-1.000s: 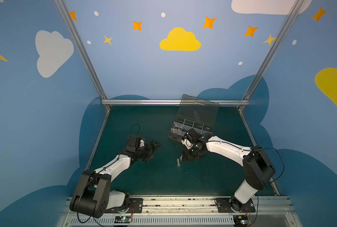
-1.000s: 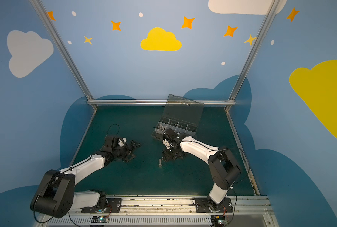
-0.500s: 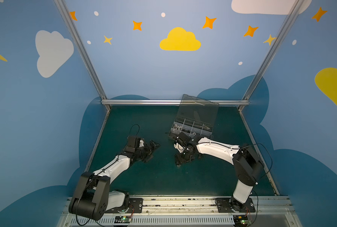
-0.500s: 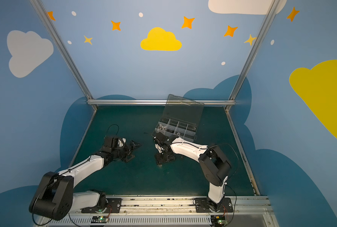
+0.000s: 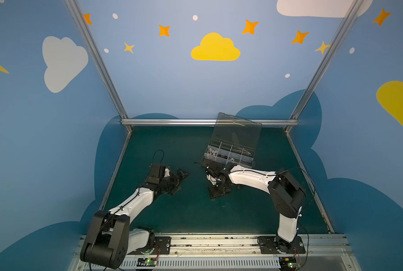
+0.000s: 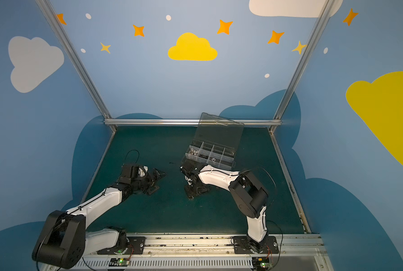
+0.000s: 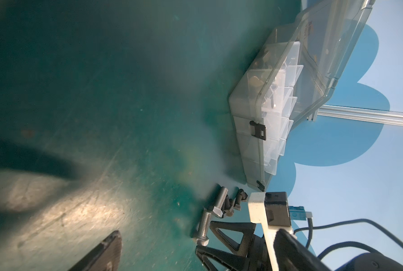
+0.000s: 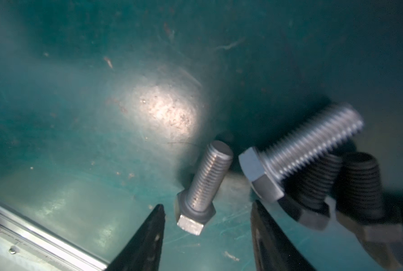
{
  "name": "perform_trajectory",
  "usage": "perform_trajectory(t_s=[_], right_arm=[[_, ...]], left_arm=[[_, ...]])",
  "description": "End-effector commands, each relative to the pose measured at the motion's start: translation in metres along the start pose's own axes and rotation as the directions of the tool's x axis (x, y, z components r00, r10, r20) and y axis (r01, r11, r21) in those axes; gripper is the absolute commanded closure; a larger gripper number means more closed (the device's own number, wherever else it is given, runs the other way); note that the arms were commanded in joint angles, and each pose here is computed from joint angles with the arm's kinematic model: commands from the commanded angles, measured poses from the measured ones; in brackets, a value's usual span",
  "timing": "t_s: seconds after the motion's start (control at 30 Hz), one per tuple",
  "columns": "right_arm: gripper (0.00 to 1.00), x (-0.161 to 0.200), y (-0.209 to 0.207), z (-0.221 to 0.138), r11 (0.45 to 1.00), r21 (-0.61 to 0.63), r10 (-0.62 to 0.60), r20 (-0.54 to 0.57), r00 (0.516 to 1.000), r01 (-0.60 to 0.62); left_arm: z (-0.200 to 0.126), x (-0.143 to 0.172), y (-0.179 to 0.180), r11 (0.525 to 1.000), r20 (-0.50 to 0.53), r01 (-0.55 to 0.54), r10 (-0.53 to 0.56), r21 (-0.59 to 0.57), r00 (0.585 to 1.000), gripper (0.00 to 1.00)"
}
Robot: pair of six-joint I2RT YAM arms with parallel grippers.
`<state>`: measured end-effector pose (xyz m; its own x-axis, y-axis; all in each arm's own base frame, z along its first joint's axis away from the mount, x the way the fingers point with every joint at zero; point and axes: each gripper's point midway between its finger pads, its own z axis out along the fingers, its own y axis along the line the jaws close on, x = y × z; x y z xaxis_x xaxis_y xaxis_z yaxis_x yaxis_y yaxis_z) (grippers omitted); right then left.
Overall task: Sort the screws and nuts into containers
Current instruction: Pick up the screw from the center of the table.
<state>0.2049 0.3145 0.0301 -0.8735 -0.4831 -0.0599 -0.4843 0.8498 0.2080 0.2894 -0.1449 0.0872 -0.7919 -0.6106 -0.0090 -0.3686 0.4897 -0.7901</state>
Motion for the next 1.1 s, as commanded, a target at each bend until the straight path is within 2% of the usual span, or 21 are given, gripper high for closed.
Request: perform_trajectory(t_s=[0.0, 0.17, 0.53, 0.63, 0.8, 0.93, 1.07], right_arm=[[0.50, -0.005, 0.002, 0.001, 1.000, 0.017, 0.000, 0.004, 1.000, 0.000], [0.59, -0.004, 0.005, 0.003, 1.000, 0.014, -0.002, -0.004, 1.000, 0.002], [0.65, -0.003, 0.004, 0.015, 0.999, 0.039, -0.001, -0.035, 0.999, 0.002], [0.72, -0.003, 0.003, 0.013, 0.999, 0.048, 0.001, -0.028, 1.000, 0.000], [0.87, -0.007, 0.004, 0.000, 1.000, 0.026, -0.005, -0.005, 1.000, 0.005], [0.93, -0.015, 0.015, -0.019, 0.998, -0.060, -0.027, 0.032, 0.999, 0.029], [0.98, -0.032, 0.022, -0.051, 0.991, -0.105, -0.075, 0.118, 0.990, 0.088]], left_arm=[[-0.003, 0.000, 0.001, 1.000, 0.005, -0.003, 0.003, 0.002, 1.000, 0.00], [-0.003, 0.000, 0.003, 1.000, 0.004, 0.002, -0.002, 0.000, 1.000, 0.00], [-0.003, -0.001, 0.002, 1.000, 0.003, 0.002, -0.002, 0.003, 1.000, 0.00], [-0.003, -0.001, 0.003, 1.000, -0.003, 0.001, -0.001, 0.002, 1.000, 0.00], [-0.002, -0.002, 0.004, 1.000, -0.004, 0.004, -0.004, 0.001, 1.000, 0.00], [-0.001, -0.002, 0.004, 1.000, -0.006, 0.005, -0.005, 0.002, 1.000, 0.00], [0.000, -0.002, 0.007, 1.000, -0.008, 0.006, -0.006, -0.002, 1.000, 0.00]])
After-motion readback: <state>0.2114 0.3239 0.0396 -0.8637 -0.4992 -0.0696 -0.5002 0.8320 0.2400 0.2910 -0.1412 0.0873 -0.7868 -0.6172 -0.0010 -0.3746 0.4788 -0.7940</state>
